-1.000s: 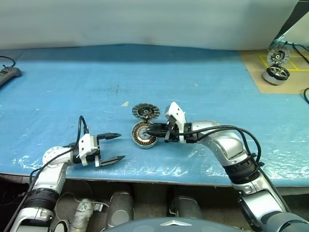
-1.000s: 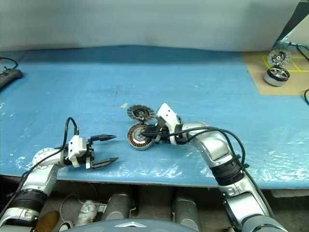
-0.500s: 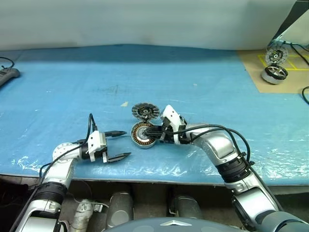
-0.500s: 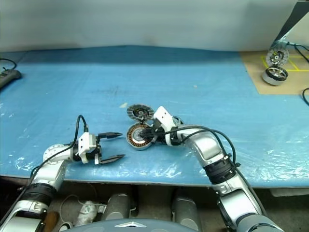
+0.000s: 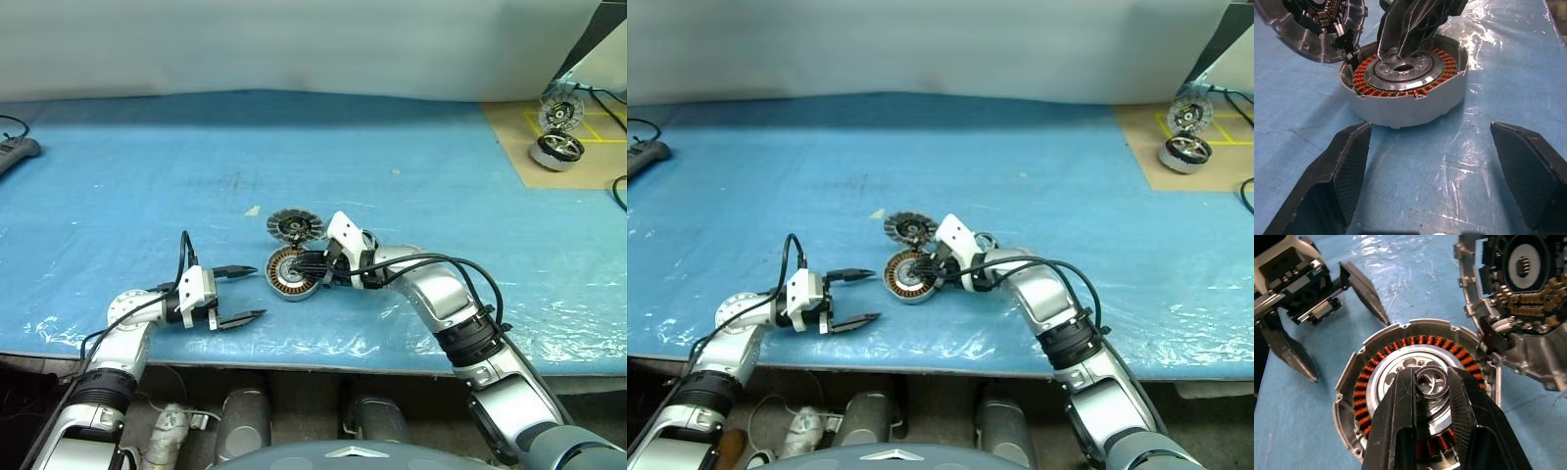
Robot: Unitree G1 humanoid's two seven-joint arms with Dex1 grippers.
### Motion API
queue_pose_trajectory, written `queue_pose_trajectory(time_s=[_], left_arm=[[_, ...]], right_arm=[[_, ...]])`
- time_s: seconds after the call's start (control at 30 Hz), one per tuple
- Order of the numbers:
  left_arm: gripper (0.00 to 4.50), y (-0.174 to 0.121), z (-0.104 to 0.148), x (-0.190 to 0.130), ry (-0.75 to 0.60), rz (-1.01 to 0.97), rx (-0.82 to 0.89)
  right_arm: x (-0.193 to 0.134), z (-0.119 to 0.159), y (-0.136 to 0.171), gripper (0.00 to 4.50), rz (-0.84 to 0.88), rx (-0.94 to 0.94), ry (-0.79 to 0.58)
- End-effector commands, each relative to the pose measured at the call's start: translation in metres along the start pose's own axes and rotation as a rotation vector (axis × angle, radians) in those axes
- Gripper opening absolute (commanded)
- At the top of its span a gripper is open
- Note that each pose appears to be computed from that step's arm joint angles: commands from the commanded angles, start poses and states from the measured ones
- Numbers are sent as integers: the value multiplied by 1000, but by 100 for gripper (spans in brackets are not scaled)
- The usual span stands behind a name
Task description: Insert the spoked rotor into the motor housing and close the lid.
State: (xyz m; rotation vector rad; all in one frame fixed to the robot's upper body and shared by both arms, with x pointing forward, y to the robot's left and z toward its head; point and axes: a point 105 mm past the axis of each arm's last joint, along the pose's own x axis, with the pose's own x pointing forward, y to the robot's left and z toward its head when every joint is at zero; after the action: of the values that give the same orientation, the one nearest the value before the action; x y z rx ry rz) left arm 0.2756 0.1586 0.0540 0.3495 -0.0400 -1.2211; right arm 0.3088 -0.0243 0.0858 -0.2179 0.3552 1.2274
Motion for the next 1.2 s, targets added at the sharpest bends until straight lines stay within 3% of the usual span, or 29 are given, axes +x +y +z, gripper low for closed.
queue_pose_trajectory(time_s=[0.03, 1.2], left_arm=[[416, 2, 4, -1, -2, 0, 32], [416, 1, 5, 3, 1, 4, 52]], right_arm=[[3, 9, 10, 55, 66, -56, -3], [6, 8, -1, 55, 32, -105, 12]])
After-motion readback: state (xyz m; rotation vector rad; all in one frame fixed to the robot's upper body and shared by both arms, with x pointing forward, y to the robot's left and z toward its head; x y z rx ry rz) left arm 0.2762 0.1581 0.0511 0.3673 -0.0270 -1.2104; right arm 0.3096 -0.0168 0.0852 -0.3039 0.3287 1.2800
